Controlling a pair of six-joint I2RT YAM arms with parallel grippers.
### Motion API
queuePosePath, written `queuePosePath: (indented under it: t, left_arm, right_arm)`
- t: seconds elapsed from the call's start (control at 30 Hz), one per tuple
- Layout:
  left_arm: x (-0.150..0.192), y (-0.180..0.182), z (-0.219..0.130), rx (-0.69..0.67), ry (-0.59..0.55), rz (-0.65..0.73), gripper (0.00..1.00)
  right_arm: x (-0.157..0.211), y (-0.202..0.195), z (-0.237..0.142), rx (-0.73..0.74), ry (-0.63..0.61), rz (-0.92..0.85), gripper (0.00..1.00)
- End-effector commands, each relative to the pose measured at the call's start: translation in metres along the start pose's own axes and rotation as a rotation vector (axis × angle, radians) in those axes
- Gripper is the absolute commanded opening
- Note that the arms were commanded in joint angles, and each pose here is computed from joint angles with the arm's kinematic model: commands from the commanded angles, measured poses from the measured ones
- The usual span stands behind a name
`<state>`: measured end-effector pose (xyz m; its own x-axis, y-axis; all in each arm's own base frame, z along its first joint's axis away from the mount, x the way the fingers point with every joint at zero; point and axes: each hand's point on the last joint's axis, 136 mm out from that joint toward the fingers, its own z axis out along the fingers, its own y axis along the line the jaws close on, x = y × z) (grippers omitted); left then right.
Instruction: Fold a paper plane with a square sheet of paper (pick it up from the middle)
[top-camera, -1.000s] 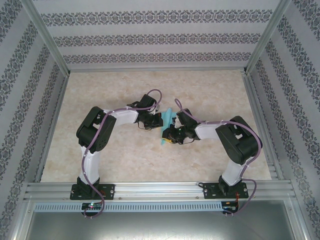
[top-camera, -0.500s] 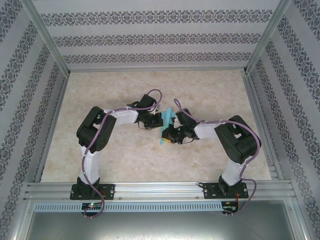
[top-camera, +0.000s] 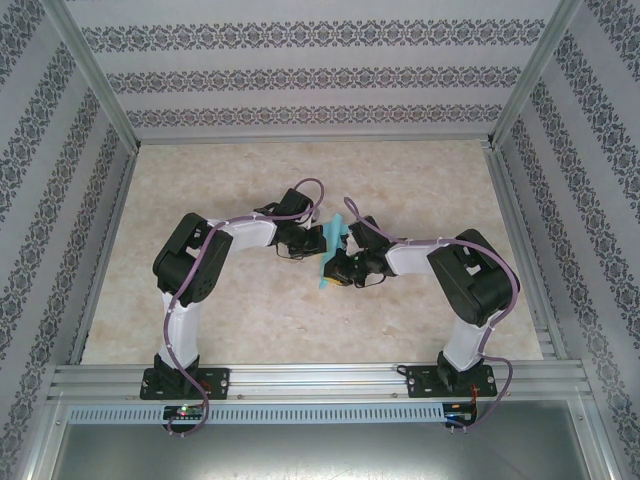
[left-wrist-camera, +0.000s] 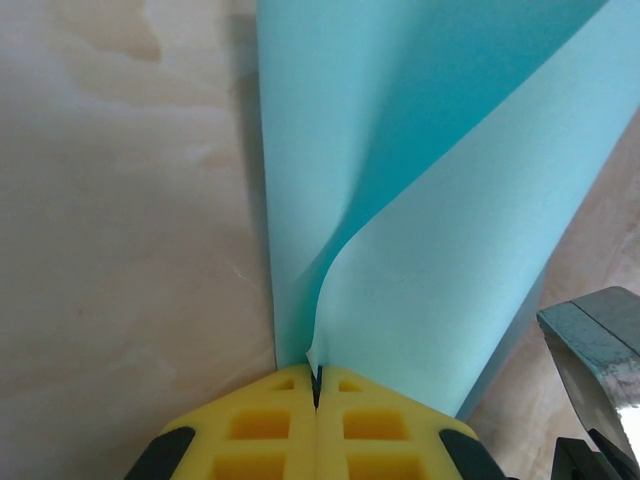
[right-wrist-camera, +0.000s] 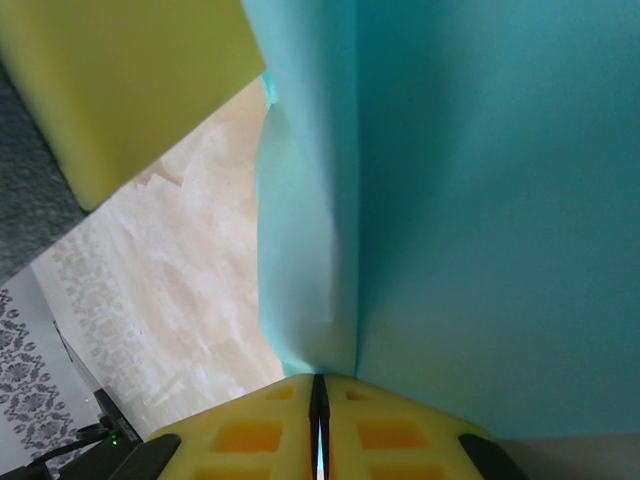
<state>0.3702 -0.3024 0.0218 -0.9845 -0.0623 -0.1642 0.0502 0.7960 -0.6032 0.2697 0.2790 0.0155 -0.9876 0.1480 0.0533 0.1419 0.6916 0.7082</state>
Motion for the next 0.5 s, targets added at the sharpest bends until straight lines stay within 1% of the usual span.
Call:
queuePosePath:
  t: [0.0,0.23,0.47]
  left_arm:
    - [0.004,0.018,-0.008,-0.088,0.018,-0.008,0.00]
    - [-0.004,0.008,-0.016,-0.076,0.011,0.014,0.00]
    - [-0.006,0.011,-0.009,-0.075,0.027,0.018,0.01]
  right_arm:
    - [0.011,-0.031,0.007,0.121,0.027,0.024,0.10]
    - [0.014,-0.037,0.007,0.147,0.034,0.035,0.10]
    - [0.016,-0.039,0.006,0.159,0.035,0.034,0.09]
